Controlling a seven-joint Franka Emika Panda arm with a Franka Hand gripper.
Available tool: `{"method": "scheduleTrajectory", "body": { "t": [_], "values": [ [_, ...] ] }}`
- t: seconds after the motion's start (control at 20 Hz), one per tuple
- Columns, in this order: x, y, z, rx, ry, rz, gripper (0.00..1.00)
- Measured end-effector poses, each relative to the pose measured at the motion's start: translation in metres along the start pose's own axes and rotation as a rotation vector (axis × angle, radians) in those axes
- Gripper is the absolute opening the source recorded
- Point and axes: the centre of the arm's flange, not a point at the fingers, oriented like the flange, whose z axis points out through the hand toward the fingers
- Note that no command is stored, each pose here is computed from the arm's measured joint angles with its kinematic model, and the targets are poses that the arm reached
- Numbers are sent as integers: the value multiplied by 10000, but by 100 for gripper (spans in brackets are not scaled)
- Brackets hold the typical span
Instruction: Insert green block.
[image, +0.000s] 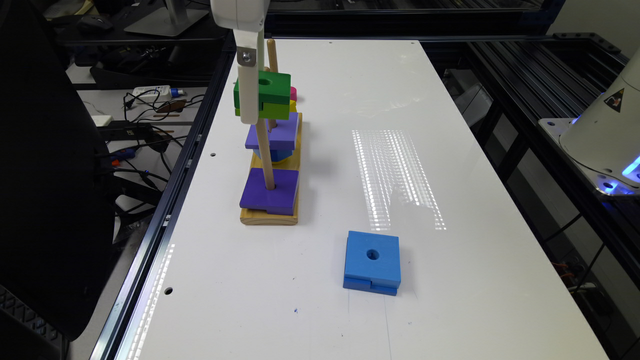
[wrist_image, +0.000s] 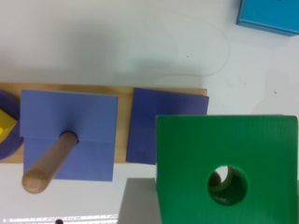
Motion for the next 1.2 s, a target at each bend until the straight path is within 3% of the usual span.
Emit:
{"method": "scheduleTrajectory", "body": {
  "t": [0.4,0.65,0.85,1.2],
  "values": [
    [11,7,1,-5,13,11,0],
    [17,8,88,-20,-29,8,0],
    [40,0,218,53,-18,0,0],
    [40,0,219,53,-15,-2,0]
  ]
}}
